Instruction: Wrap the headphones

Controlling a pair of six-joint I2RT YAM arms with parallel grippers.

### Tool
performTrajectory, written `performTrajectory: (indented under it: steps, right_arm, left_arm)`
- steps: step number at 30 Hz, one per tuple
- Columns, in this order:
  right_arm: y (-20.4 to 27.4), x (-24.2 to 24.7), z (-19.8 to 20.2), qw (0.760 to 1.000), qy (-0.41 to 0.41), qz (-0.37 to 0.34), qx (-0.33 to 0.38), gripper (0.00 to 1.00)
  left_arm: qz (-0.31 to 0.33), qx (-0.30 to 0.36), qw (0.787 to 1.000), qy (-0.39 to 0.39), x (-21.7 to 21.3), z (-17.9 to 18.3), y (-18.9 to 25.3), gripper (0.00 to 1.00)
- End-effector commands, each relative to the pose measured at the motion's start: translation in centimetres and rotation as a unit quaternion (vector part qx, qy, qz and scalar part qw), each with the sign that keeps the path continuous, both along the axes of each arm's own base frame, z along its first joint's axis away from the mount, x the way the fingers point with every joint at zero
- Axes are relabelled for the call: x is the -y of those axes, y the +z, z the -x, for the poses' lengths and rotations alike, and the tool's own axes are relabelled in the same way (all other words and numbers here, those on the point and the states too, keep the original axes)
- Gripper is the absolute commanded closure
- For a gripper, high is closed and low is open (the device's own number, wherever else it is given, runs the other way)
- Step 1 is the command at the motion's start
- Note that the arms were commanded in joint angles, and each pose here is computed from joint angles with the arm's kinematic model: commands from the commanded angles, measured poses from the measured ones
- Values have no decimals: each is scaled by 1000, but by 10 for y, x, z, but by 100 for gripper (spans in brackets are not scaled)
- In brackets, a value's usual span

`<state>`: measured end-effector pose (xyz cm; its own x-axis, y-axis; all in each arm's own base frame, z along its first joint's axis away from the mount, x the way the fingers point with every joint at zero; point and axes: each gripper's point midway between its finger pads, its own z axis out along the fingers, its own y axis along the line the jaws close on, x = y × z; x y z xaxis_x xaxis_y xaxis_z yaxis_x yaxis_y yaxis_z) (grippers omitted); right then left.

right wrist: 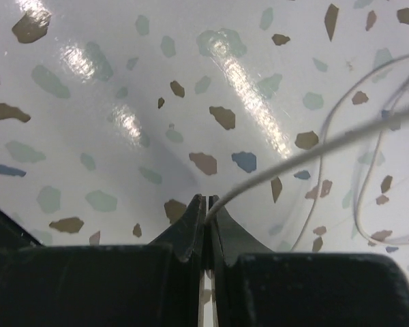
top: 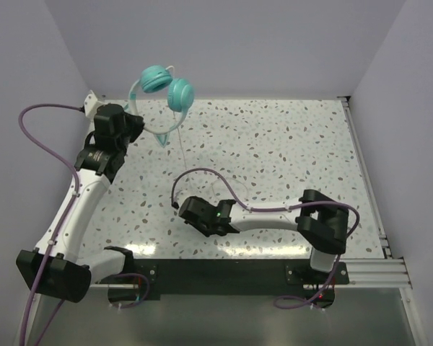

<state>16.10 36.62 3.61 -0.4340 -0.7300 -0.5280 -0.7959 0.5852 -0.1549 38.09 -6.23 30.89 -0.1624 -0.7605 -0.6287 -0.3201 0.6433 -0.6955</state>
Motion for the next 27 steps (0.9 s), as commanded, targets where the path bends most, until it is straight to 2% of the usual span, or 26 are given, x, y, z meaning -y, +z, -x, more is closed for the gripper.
performTrajectory:
  steps: [1, 8, 13, 20, 27]
  right_arm:
    - [40, 21, 8, 999, -13, -21, 24, 100]
    - [96, 57, 9, 996, -42, -44, 61, 100]
    - [164, 75, 0, 989, -57, -79, 112, 100]
    - [257, 88, -22, 970, -71, -116, 203, 100]
    - [338, 77, -50, 944, -71, -137, 290, 100]
  left_arm:
    - [-77, 67, 989, 108, -50, -3, 51, 100]
    - [-190, 15, 964, 186, -91, 4, 31, 100]
    - [-254, -27, 945, 204, -106, 8, 10, 100]
    - [-307, -74, 934, 165, -97, 0, -24, 100]
    - [-353, -81, 931, 36, -30, -6, -50, 100]
